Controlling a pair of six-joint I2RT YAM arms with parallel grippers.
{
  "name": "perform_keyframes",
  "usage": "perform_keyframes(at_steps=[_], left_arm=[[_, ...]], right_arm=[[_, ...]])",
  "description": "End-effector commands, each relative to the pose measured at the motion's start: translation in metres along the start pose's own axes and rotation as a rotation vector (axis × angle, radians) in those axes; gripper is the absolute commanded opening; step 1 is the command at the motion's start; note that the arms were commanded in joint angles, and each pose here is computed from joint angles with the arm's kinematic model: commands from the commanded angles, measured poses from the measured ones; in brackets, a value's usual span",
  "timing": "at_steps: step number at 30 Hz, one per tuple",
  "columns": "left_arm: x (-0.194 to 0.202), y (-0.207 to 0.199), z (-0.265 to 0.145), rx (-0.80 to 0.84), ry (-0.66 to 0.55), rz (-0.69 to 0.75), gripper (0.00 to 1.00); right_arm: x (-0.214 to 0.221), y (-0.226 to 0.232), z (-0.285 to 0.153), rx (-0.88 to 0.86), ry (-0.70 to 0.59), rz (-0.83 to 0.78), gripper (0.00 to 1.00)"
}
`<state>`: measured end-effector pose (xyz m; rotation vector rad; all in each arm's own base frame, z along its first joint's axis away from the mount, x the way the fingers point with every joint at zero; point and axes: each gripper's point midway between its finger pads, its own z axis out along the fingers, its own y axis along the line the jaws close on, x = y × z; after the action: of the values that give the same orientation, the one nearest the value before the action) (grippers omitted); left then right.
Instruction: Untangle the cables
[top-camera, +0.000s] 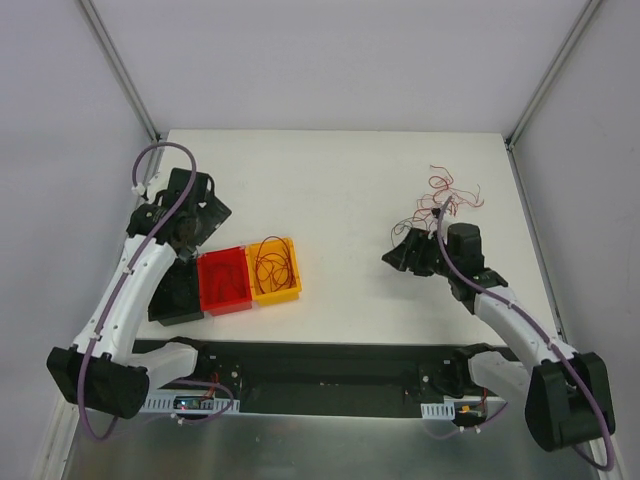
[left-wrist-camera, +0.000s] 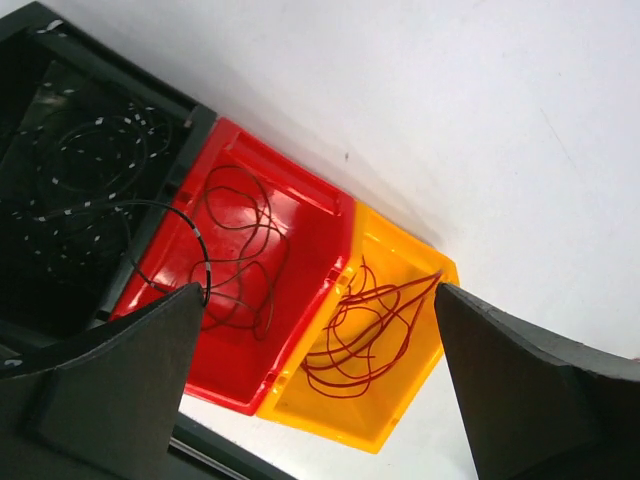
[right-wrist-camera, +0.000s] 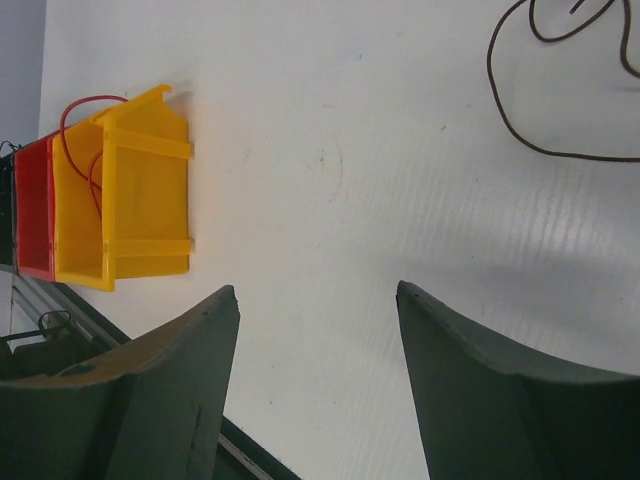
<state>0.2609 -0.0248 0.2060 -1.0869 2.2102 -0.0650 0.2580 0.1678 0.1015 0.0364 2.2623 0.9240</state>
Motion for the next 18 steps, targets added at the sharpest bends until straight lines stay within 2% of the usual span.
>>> perform_keyframes(at_steps=[1, 2, 3, 5, 9, 12, 15, 17, 18], left_arm=[[-0.003, 0.0, -0.003, -0.036, -0.018, 0.032, 0.99], [0.003, 0.018, 0.004, -0.082, -0.037, 0.002, 0.99], [0.006, 0.033, 0.006, -0.099, -0.068, -0.039, 0.94], [0.008, 0.051, 0.009, -0.096, -0.12, -0.088, 0.74], [0.002, 0.085, 0.01, -0.162, -0.179, -0.094, 0.59], [0.01, 0.117, 0.02, -0.243, -0.168, -0.144, 0.42], [0.027, 0.138, 0.038, -0.307, -0.096, -0.175, 0.23], [0.03, 0.138, 0.043, -0.321, -0.056, -0.148, 0.24], [0.027, 0.131, 0.041, -0.295, -0.047, -0.13, 0.3]], right_arm=[[-0.019, 0.0, -0.023, 0.083, -0.068, -0.049, 0.67], [-0.021, 0.001, -0.027, 0.091, -0.081, -0.052, 0.67], [-0.022, 0.001, -0.031, 0.098, -0.085, -0.049, 0.67], [-0.024, 0.003, -0.034, 0.099, -0.102, -0.042, 0.67], [-0.03, 0.009, -0.033, 0.08, -0.11, -0.049, 0.67], [-0.033, 0.012, -0.029, 0.074, -0.086, -0.058, 0.67], [-0.034, 0.012, -0.027, 0.069, -0.082, -0.066, 0.67], [-0.033, 0.011, -0.025, 0.064, -0.089, -0.067, 0.67], [-0.029, 0.01, -0.024, 0.062, -0.083, -0.066, 0.67]])
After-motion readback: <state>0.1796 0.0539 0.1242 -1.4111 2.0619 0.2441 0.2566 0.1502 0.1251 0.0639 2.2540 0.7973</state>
